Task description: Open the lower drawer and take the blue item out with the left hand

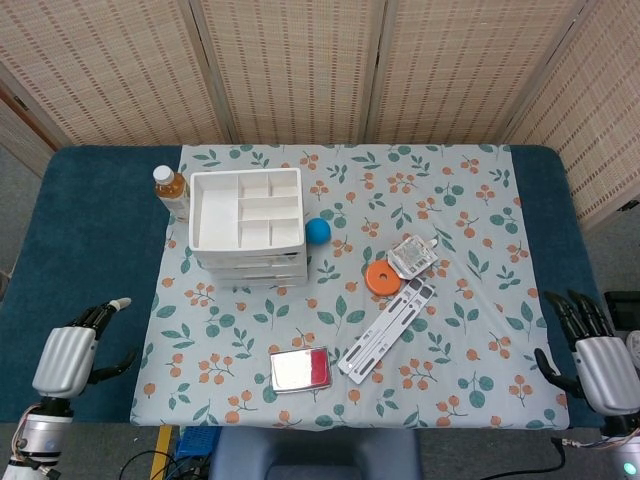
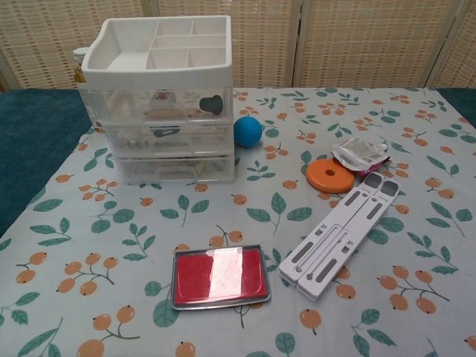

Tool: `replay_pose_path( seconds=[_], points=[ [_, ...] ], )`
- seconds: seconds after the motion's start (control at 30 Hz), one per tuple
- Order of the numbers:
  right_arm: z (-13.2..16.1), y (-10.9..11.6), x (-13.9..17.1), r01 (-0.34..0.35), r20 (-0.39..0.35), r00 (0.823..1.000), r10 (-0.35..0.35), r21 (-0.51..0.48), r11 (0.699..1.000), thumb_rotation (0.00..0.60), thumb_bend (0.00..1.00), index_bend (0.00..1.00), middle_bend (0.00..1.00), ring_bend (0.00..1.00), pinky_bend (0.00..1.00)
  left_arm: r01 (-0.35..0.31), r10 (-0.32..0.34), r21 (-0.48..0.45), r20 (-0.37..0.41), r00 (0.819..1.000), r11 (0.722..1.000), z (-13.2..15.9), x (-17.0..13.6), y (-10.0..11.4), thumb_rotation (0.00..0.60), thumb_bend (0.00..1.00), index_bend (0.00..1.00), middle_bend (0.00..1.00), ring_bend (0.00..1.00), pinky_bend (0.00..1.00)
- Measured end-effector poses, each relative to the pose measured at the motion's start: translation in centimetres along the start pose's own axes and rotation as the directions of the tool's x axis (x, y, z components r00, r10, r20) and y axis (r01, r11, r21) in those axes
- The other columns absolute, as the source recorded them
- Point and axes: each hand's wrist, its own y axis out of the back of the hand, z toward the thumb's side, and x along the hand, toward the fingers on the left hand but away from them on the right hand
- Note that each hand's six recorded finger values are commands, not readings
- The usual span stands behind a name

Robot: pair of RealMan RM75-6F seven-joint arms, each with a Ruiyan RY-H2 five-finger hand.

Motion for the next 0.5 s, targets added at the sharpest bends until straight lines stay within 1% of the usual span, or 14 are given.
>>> replay_pose_path(
  seconds=[0.07, 0.17, 0.23, 0.3, 0.37, 0.5],
  points=[
    [0.0, 0.0, -0.1, -0.001, 0.002, 1.0, 0.001, 0.002, 1.0, 0.6, 0.43, 0.0, 0.11, 0.0, 0.02, 0.009, -0.008, -0.046, 0.036, 0.999, 0.999, 0.9, 0.5, -0.2, 0.6, 0.26, 0.28, 0.44, 0.45, 0.66],
    [-0.1, 0.0, -0.1, -0.005, 0.004, 1.0, 0.004, 0.007, 1.0, 0.6, 0.43, 0.0, 0.11, 0.0, 0.02, 0.037, -0.026, -0.12, 0.093, 0.995, 0.992, 2.4, 1.3, -0.8, 0.6, 0.26, 0.33, 0.55, 0.56, 0.83],
    [-0.1, 0.1, -0.1, -0.003, 0.006, 1.0, 0.003, 0.006, 1.0, 0.6, 0.43, 0.0, 0.11, 0.0, 0.02, 0.066, -0.042, -0.176, 0.139, 0.989, 0.982, 3.7, 1.9, -1.2, 0.6, 0.26, 0.35, 0.62, 0.62, 0.92],
    [-0.1, 0.1, -0.1, -0.001, 0.007, 1.0, 0.0, 0.006, 1.0, 0.6, 0.43, 0.0, 0.11, 0.0, 0.02, 0.1, -0.061, -0.222, 0.18, 0.982, 0.97, 4.8, 2.4, -1.8, 0.6, 0.26, 0.35, 0.67, 0.68, 0.97],
    [-0.1, 0.2, -0.1, 0.001, 0.008, 1.0, -0.001, 0.005, 1.0, 0.6, 0.43, 0.0, 0.11, 0.0, 0.02, 0.148, -0.086, -0.271, 0.228, 0.97, 0.951, 6.2, 3.0, -2.5, 0.6, 0.26, 0.35, 0.73, 0.74, 1.0],
    [-0.1, 0.3, -0.1, 0.005, 0.008, 1.0, -0.005, 0.002, 1.0, 0.6, 0.43, 0.0, 0.11, 0.0, 0.02, 0.245, -0.135, -0.343, 0.315, 0.94, 0.907, 9.0, 3.9, -4.2, 0.6, 0.26, 0.32, 0.85, 0.89, 1.0]
  ],
)
